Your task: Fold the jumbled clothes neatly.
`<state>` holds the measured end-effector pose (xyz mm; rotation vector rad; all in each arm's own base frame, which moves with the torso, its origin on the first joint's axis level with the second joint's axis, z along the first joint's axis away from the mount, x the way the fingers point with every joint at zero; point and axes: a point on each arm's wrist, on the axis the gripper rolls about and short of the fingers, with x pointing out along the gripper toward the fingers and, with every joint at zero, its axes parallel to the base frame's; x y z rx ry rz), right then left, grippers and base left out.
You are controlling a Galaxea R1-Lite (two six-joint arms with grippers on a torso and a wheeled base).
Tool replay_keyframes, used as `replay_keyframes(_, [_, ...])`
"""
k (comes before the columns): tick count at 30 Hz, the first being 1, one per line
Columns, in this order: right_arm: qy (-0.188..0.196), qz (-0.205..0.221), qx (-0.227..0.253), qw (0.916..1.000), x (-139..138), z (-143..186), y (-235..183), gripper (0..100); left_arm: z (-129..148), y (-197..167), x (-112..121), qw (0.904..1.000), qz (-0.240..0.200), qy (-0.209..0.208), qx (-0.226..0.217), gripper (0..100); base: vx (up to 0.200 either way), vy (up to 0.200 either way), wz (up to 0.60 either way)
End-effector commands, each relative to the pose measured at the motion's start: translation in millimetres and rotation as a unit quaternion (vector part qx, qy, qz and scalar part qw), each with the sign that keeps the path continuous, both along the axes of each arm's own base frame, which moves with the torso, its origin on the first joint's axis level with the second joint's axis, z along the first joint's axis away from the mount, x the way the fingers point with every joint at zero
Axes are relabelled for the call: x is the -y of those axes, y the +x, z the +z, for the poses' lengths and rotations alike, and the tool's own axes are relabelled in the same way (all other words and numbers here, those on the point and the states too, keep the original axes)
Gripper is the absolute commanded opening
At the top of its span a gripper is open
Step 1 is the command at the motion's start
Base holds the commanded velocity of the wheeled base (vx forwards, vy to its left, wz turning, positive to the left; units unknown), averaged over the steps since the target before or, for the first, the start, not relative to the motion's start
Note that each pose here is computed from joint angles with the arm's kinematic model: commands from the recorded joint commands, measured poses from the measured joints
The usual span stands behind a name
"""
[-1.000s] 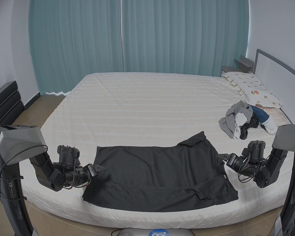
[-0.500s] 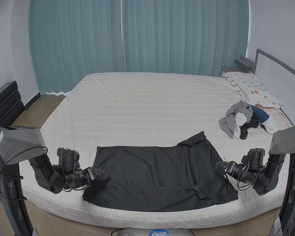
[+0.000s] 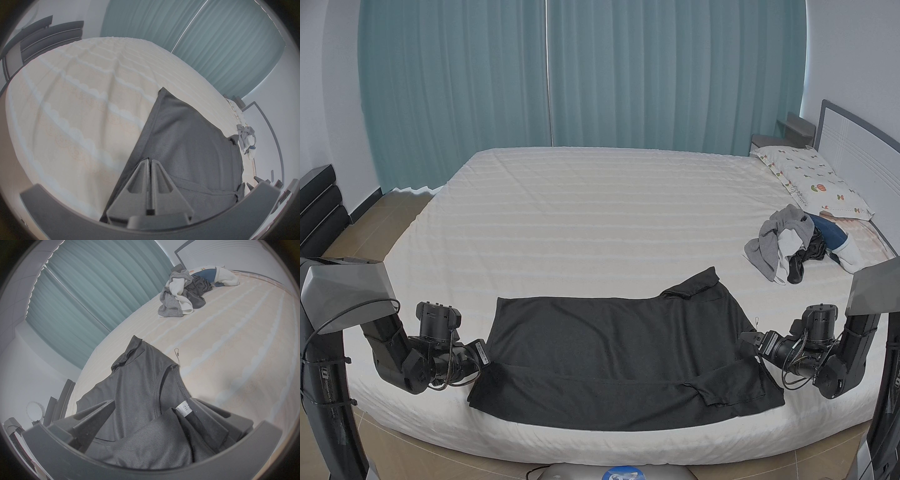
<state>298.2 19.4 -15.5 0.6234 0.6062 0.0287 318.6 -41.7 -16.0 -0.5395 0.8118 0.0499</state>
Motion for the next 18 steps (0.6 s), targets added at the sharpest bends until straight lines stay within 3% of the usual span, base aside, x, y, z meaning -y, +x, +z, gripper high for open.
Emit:
replay_keyframes(1, [0.0,0.001,-0.001,1.0,-0.2,-0.7,0.1,100,-1.4,1.5,-4.3,0.9999,0.012,0.003,0.0,0,0.0,0.0,0.0])
replay_keyframes(18, [-0.001,0.003,-0.001,1.0,-0.8,-10.1,10.0,100,-9.5,5.5,-8.8,0.9998,0.022,-0.002,-0.003,0,0.0,0.0,0.0])
